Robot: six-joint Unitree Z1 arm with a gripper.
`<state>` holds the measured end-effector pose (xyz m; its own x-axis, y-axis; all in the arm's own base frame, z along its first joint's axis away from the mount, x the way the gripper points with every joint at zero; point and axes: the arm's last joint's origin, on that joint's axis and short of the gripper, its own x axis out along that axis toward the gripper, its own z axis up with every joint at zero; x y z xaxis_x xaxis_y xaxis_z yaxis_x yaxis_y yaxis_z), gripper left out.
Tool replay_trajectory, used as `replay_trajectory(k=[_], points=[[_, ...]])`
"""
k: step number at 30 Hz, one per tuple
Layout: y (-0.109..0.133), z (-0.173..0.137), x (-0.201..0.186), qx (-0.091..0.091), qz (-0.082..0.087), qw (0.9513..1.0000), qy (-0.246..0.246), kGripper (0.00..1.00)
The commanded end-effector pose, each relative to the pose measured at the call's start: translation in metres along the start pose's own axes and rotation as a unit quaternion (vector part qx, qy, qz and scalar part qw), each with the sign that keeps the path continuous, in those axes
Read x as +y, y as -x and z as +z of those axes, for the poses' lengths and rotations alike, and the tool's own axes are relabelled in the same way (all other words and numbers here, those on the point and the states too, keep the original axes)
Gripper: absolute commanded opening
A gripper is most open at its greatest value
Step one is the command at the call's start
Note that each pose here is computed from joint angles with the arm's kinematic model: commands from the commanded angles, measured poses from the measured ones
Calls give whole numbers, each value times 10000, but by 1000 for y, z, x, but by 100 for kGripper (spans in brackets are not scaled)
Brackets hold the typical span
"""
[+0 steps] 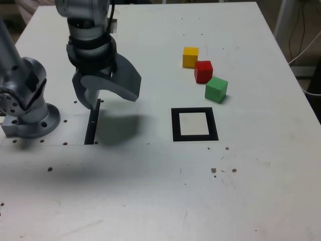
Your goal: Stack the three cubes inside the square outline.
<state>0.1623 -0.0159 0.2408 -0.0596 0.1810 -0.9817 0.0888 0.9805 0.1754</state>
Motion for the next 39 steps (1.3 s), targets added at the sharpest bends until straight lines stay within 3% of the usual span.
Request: replay_trajectory(k=[1, 11, 16, 19, 23, 26, 31, 39], points=[[1, -1, 0, -51, 1, 10000, 1, 99], [1, -1, 1, -67, 73, 10000, 3, 99], [4, 1, 0, -119, -115, 9998, 67, 100], [7, 0, 1, 37, -313, 9995, 5, 100], [13, -6, 9, 408, -567, 9975, 66, 100], [17, -8, 15, 509, -661, 9962, 268, 99], [27, -1, 25, 316, -765, 9955, 466, 100], [58, 25, 47, -54, -892, 9953, 367, 100]])
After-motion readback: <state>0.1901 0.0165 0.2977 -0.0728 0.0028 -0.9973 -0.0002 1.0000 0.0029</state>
